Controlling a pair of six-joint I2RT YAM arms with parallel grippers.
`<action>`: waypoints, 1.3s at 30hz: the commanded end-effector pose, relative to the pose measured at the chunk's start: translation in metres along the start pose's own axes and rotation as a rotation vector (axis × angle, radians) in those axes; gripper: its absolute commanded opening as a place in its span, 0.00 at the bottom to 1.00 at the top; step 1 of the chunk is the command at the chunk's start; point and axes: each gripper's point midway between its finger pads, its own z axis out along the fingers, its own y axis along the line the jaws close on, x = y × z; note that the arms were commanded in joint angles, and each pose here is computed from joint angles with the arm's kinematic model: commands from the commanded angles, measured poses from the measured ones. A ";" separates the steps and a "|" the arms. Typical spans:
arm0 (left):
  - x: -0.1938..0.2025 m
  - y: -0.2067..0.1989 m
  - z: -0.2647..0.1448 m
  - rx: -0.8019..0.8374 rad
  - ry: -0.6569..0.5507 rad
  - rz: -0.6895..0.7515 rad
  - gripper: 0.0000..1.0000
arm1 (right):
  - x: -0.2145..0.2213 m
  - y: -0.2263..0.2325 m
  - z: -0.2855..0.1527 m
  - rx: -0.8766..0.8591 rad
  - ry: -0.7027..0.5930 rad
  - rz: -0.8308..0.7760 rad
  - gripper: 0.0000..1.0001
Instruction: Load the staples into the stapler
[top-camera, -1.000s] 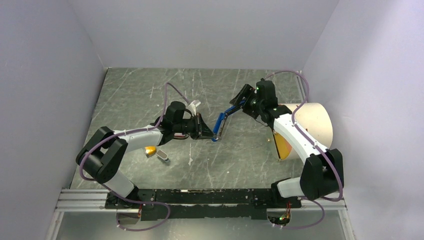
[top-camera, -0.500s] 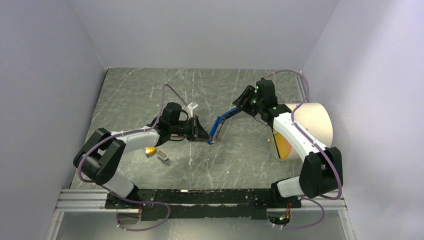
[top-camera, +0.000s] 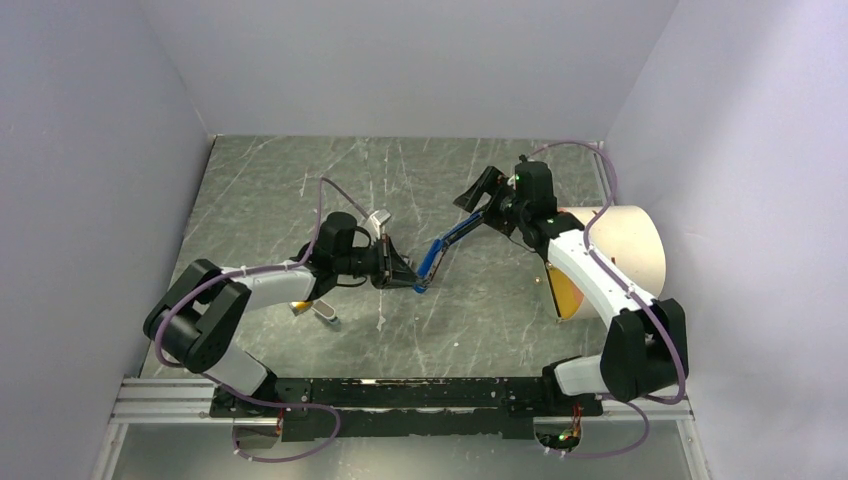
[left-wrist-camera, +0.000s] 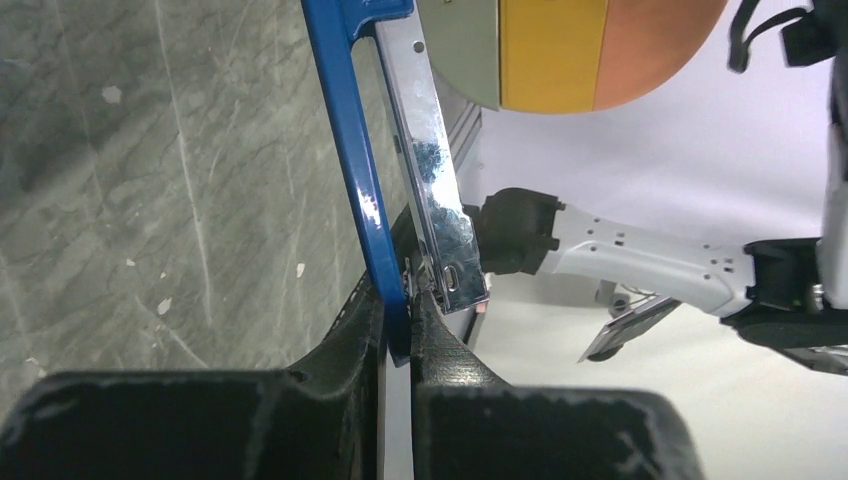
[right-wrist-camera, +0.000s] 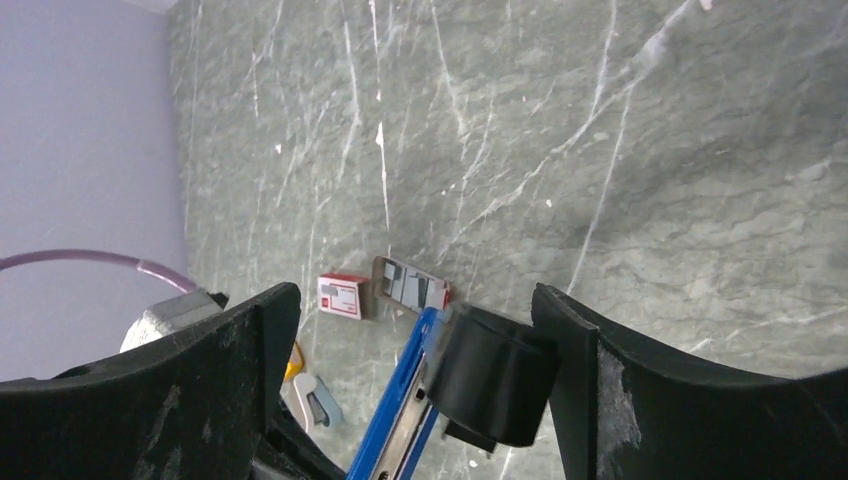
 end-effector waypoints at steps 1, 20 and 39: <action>-0.023 -0.045 -0.002 0.164 -0.073 0.082 0.05 | 0.010 0.003 -0.002 -0.049 0.034 0.004 0.90; -0.038 -0.020 0.015 0.021 -0.146 0.164 0.05 | 0.071 0.013 0.020 -0.010 0.122 0.085 0.70; -0.031 -0.016 0.015 0.023 -0.139 0.157 0.05 | 0.085 0.003 0.042 0.111 0.066 0.106 0.53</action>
